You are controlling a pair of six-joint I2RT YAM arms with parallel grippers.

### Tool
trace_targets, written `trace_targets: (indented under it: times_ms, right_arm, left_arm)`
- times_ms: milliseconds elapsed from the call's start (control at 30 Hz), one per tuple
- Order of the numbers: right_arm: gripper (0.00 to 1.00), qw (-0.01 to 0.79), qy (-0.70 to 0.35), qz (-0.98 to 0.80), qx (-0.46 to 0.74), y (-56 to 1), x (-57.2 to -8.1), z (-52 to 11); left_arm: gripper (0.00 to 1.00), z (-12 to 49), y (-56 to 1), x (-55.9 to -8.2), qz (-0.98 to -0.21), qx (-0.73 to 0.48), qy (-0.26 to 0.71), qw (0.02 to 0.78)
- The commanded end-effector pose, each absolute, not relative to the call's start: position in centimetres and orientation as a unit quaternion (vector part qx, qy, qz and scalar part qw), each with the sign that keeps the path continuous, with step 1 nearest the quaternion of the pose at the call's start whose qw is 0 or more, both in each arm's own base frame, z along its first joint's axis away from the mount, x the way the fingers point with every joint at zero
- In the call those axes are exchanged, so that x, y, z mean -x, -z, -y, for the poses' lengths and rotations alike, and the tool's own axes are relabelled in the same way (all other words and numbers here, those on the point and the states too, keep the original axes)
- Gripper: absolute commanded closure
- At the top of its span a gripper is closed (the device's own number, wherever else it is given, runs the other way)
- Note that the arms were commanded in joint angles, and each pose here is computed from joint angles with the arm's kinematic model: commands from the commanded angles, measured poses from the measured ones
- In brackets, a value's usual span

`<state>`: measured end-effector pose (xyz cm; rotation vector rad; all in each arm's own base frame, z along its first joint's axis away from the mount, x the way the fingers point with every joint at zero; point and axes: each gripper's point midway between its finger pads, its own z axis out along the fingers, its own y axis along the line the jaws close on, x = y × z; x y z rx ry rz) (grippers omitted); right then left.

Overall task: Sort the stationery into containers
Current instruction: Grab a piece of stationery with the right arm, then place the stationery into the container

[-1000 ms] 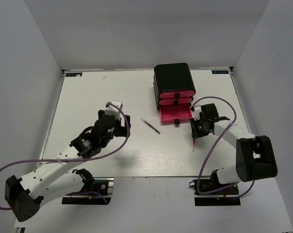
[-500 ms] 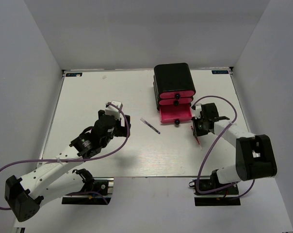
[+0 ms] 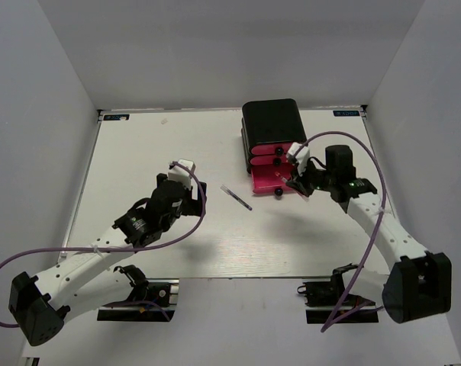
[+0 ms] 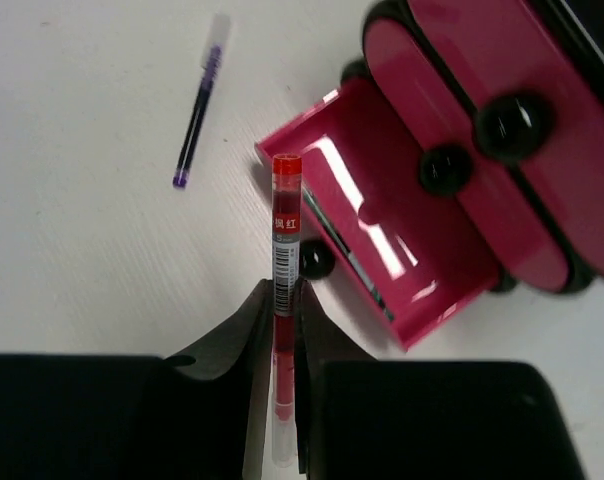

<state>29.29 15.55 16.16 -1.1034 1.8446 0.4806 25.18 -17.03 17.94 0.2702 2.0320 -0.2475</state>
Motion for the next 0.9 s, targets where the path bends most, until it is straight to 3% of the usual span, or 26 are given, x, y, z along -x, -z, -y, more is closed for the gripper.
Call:
trace_targets:
  times_ms: [0, 333, 567, 667, 733, 767, 867]
  right_arm:
    - [1.00, 0.488, -0.198, -0.625, 0.576, -18.3, -30.2, -18.6]
    - [1.00, 0.509, -0.091, -0.448, 0.729, -16.7, -34.1, -20.9]
    - [1.00, 0.500, -0.109, -0.418, 0.751, -13.9, -35.3, -22.2]
    - [0.87, 0.497, -0.125, -0.431, 0.743, -13.4, -36.1, -22.6]
    - [0.63, 0.491, -0.133, -0.446, 0.736, -12.8, -36.4, -22.5]
    - [0.57, 0.490, -0.134, -0.451, 0.734, -12.4, -36.3, -22.4]
    - [0.53, 0.521, -0.115, -0.447, 0.718, -13.5, -36.9, -22.4]
  left_arm:
    - [0.01, 17.1, -17.9, -25.3, -0.841, -0.113, 0.106, 0.519]
    - [0.01, 18.3, -17.1, -24.8, -0.842, -0.132, 0.134, 0.506]
    - [0.01, 19.3, -16.9, -24.4, -0.843, -0.122, 0.166, 0.496]
    - [0.01, 20.1, -16.4, -24.2, -0.847, -0.088, 0.200, 0.485]
    - [0.01, 20.8, -15.2, -24.0, -0.857, -0.046, 0.224, 0.462]
    - [0.01, 21.3, -15.4, -24.1, -0.855, -0.029, 0.241, 0.458]
    - [0.01, 22.8, -14.4, -24.2, -0.860, 0.038, 0.281, 0.425]
